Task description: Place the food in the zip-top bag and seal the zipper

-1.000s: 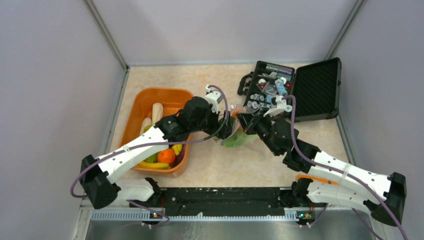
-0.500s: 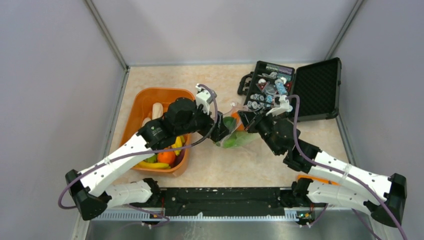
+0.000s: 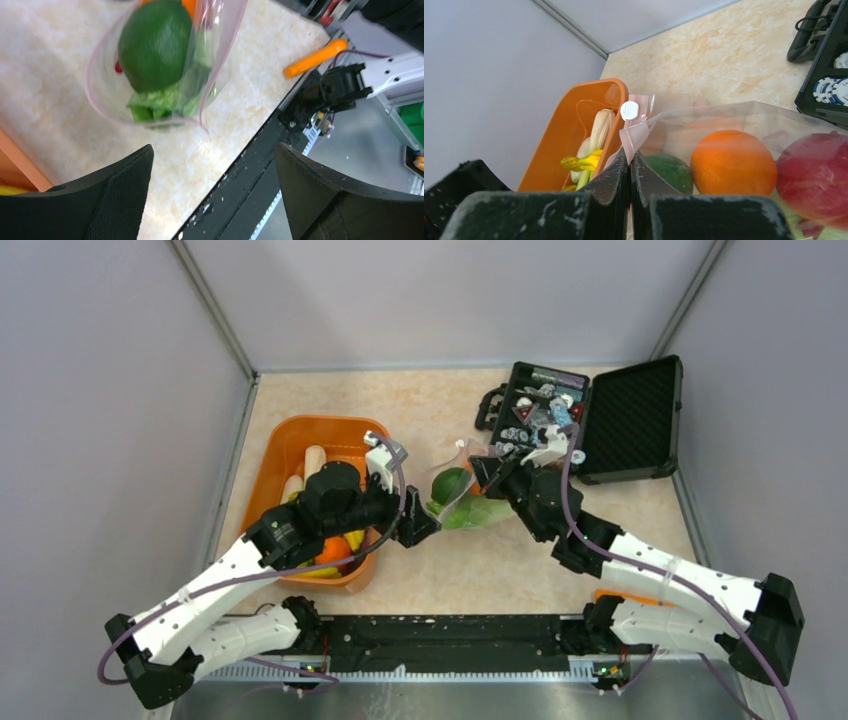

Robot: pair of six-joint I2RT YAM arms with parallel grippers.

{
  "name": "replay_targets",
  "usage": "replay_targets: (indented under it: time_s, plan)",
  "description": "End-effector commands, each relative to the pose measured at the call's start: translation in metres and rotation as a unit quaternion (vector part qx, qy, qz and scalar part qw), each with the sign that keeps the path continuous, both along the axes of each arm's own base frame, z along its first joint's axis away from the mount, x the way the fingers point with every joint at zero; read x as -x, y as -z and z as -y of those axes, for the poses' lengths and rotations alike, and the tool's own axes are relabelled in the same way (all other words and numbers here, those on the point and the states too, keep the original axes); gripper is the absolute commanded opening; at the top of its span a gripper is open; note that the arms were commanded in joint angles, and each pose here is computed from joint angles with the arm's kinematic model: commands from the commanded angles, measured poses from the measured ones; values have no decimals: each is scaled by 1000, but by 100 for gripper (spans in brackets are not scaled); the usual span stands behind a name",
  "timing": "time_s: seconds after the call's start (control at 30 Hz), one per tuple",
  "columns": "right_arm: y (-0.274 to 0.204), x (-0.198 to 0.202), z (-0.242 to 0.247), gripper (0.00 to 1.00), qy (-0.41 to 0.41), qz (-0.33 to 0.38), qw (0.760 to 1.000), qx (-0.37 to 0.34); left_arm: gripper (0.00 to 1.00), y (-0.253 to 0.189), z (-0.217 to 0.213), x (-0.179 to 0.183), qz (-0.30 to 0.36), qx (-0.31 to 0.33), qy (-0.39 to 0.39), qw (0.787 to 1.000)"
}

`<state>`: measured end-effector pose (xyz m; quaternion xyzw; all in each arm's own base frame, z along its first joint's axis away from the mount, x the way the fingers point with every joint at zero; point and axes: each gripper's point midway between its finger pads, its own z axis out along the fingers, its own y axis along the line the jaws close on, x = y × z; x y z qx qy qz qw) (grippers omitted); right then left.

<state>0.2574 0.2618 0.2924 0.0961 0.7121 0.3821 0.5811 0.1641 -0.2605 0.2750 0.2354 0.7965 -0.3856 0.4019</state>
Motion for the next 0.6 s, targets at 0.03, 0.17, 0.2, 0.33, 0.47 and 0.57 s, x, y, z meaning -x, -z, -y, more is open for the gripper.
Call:
replay_targets:
  time_s: [0.03, 0.17, 0.2, 0.33, 0.47, 0.57]
  plan:
    - [-36, -10, -2, 0, 12, 27, 998, -51, 85, 19, 0, 1, -38, 19, -30, 999]
    - [-34, -13, -5, 0, 15, 24, 998, -51, 82, 28, 13, -1, -63, 30, -32, 997]
    - [-34, -14, -5, 0, 15, 22, 998, -50, 82, 30, 19, -1, -66, 34, -29, 997]
    - [-36, -16, -8, 0, 14, 20, 998, -50, 80, 47, 31, -8, -72, 28, -41, 996]
    - [-38, -17, -7, 0, 18, 21, 998, -51, 78, 57, 30, -19, -63, 20, -76, 995]
    - [-40, -16, -9, 0, 13, 22, 998, -52, 77, 63, 20, -32, -45, 8, -121, 992]
